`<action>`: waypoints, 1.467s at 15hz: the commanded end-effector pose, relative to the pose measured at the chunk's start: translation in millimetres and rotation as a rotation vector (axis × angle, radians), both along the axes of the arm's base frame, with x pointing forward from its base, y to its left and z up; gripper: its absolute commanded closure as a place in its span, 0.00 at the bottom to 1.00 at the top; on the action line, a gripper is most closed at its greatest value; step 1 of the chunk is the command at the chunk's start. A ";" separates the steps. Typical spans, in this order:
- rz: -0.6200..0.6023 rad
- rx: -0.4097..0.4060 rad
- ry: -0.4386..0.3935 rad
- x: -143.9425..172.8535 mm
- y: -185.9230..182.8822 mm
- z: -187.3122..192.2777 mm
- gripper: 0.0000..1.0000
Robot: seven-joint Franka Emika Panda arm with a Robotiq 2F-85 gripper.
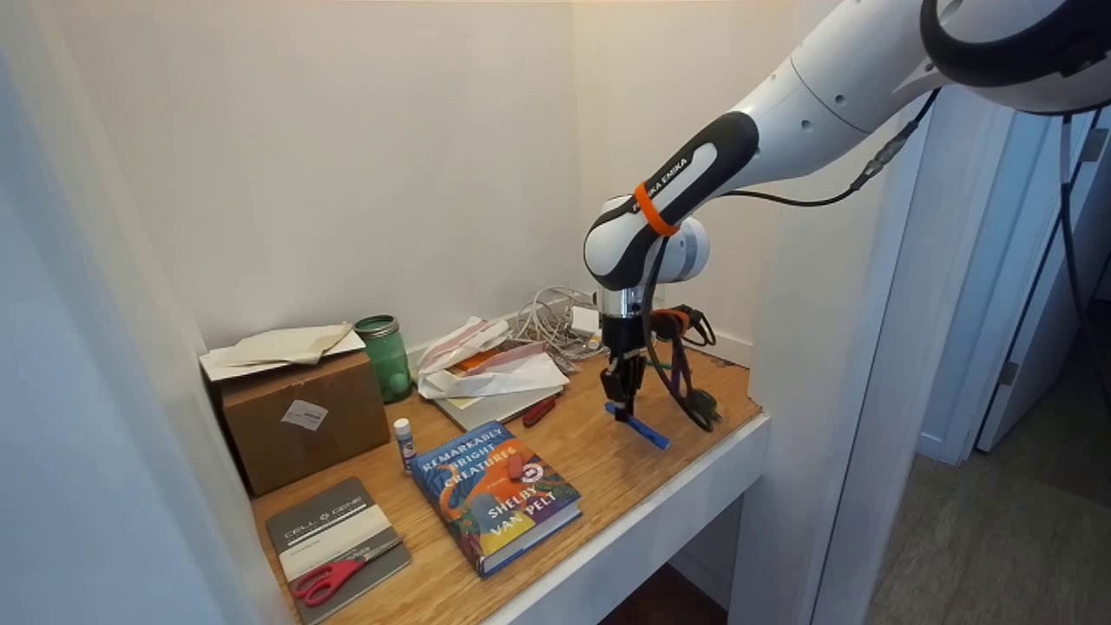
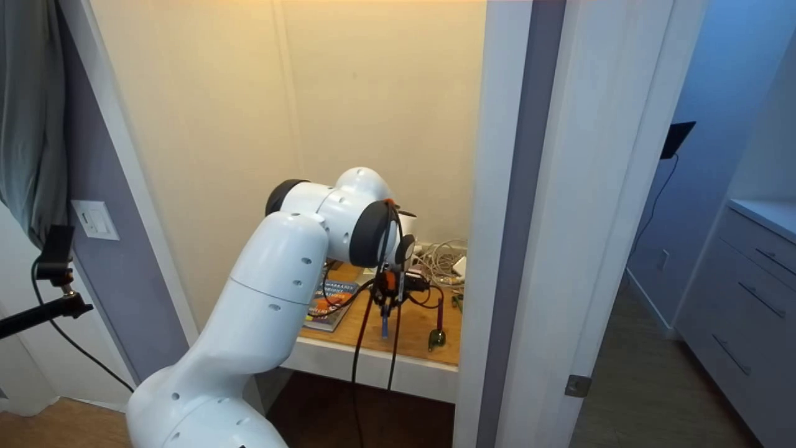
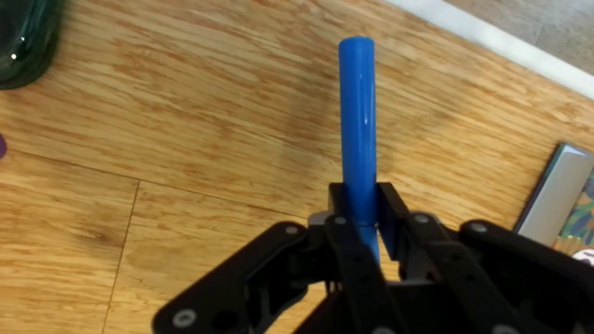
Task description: Put the blue marker in an upright position
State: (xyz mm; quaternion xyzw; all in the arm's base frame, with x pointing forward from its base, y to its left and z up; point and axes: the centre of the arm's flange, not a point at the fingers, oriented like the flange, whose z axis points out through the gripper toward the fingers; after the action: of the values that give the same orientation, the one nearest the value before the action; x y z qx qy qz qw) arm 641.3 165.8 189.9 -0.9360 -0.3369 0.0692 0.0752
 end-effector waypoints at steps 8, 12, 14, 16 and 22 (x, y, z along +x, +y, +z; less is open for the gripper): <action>0.013 0.182 -0.182 -56.7 -23.7 22.9 0.96; 0.021 0.253 -0.251 -60.5 -26.6 23.7 0.96; 0.016 0.300 -0.289 -61.5 -28.0 20.7 0.96; 0.013 0.342 -0.329 -64.1 -29.8 20.0 0.96; 0.016 0.430 -0.424 -68.6 -36.1 15.6 0.96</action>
State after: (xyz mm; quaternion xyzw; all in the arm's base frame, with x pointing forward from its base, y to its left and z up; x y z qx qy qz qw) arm 584.3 137.0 210.8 -0.9003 -0.3559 -0.1714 0.1830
